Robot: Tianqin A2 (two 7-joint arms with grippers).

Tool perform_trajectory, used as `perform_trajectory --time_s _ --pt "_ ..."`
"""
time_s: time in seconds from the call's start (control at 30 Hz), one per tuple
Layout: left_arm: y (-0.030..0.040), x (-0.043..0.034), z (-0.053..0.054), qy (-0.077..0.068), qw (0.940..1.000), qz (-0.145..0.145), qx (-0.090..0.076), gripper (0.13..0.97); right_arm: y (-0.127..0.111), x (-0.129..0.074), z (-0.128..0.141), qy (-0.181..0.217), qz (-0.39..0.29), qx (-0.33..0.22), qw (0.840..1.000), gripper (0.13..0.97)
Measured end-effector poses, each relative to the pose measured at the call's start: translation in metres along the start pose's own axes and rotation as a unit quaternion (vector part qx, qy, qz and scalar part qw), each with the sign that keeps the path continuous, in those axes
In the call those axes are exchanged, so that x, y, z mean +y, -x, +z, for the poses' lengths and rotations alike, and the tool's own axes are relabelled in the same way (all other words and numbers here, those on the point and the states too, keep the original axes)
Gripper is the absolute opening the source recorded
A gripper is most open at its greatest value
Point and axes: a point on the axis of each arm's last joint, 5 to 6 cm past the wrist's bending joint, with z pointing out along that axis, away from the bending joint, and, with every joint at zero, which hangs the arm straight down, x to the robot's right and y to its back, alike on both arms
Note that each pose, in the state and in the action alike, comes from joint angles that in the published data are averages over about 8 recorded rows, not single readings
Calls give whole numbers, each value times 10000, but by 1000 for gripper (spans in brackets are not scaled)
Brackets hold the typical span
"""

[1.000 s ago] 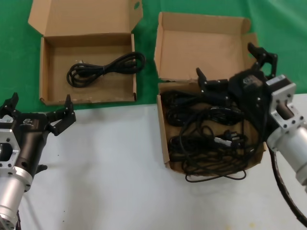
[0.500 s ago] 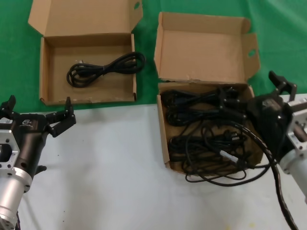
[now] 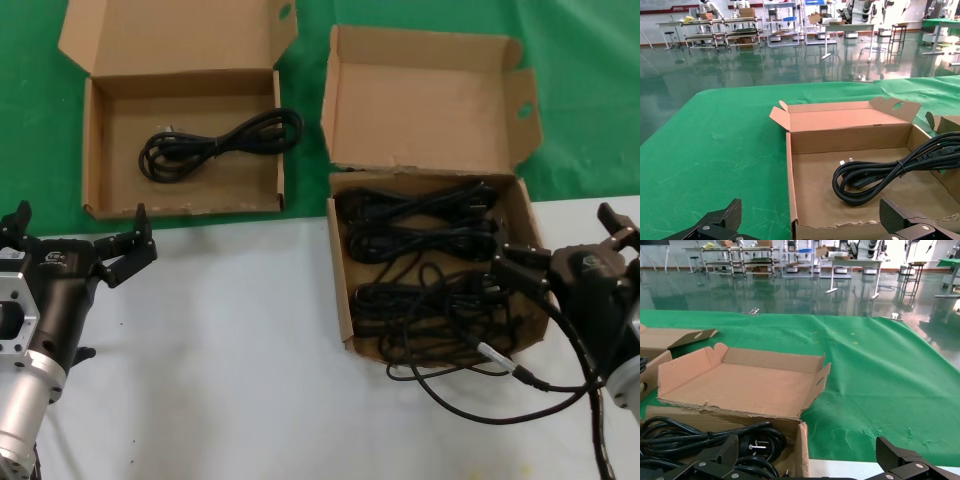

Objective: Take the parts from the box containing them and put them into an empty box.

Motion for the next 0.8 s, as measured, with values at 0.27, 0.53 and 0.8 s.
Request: perform_trajectory --time_s 0.27,0.53,0.8 --pt "0 1 0 1 10000 0 -2 966 -8 17 -17 28 27 31 10000 966" --pt "0 1 0 1 10000 0 -2 966 -8 17 -17 28 27 31 10000 966" --pt "0 1 0 1 10000 0 -2 966 -8 17 -17 28 27 31 10000 966"
